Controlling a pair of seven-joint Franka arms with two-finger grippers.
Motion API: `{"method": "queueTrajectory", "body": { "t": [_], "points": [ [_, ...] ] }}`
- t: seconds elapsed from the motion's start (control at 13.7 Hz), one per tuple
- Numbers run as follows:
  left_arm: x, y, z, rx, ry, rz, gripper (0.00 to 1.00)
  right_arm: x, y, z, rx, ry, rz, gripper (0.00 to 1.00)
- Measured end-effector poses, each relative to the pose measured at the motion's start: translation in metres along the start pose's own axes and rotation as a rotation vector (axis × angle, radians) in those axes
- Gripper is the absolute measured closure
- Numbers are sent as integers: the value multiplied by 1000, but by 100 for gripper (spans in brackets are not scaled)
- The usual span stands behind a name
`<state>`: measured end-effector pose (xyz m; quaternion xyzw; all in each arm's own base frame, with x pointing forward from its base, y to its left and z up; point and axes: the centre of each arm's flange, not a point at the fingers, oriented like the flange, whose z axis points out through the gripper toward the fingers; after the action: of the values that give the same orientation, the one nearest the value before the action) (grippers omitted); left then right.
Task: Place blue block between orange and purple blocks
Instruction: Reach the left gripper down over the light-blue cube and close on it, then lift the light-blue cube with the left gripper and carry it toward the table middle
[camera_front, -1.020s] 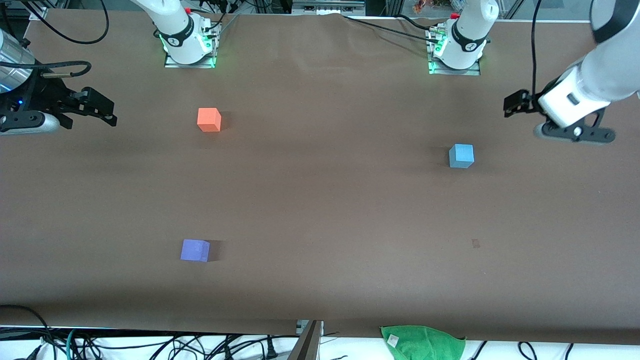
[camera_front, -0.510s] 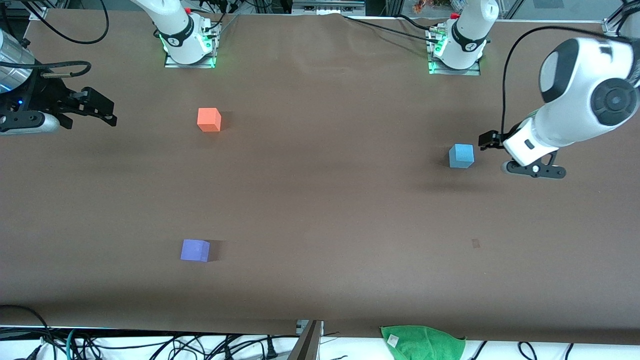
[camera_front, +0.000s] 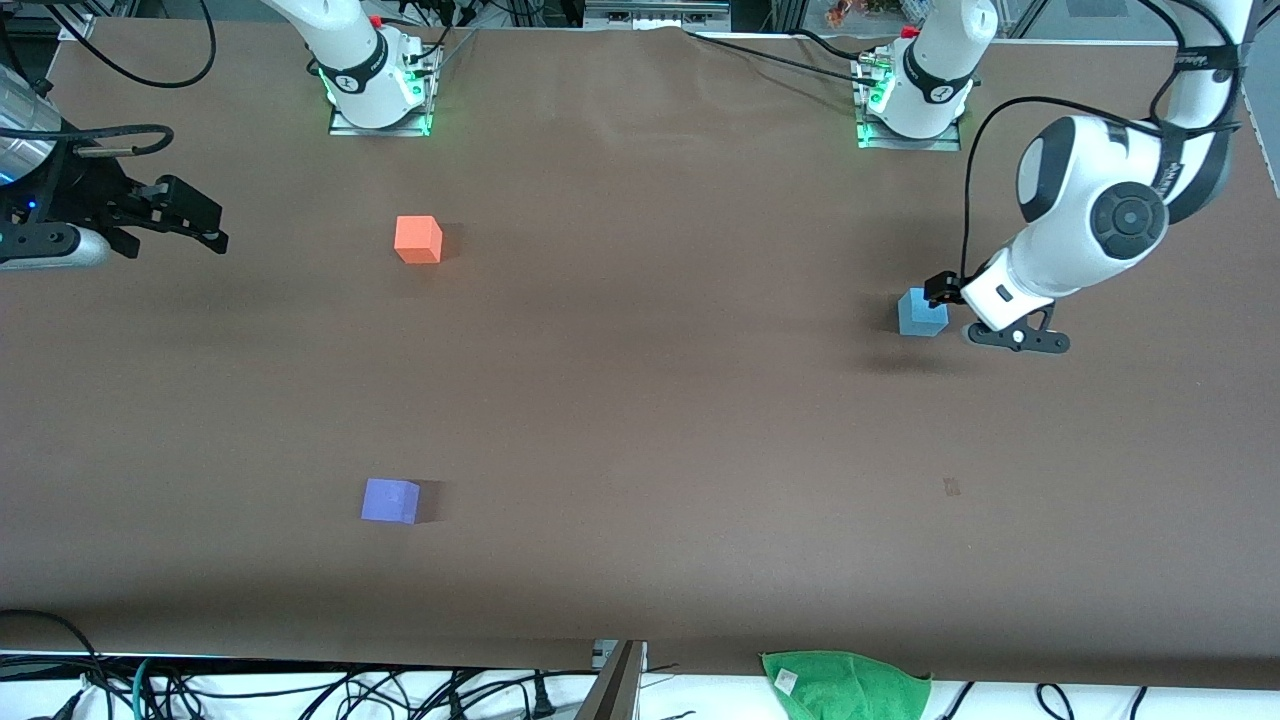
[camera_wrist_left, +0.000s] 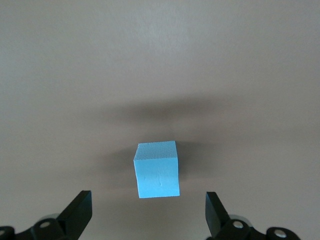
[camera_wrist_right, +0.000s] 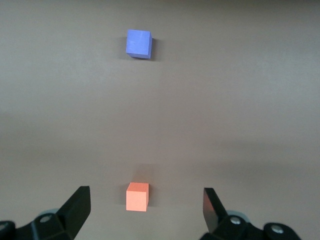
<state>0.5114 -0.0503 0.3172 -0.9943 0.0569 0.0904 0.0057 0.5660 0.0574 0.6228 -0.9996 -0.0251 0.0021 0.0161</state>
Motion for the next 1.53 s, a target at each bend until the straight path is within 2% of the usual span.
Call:
{"method": "queueTrajectory", "body": {
  "t": [0.58,1.02,1.53],
  "points": [
    [-6,1,53,-6,-26,2,0,0,0,0,0,0,0,0],
    [-17,3,104,-13,1,4,0,0,0,0,0,-1,0,0],
    [-18,4,134,-19,8,4,0,0,0,1,0,-1,0,0]
  ]
}}
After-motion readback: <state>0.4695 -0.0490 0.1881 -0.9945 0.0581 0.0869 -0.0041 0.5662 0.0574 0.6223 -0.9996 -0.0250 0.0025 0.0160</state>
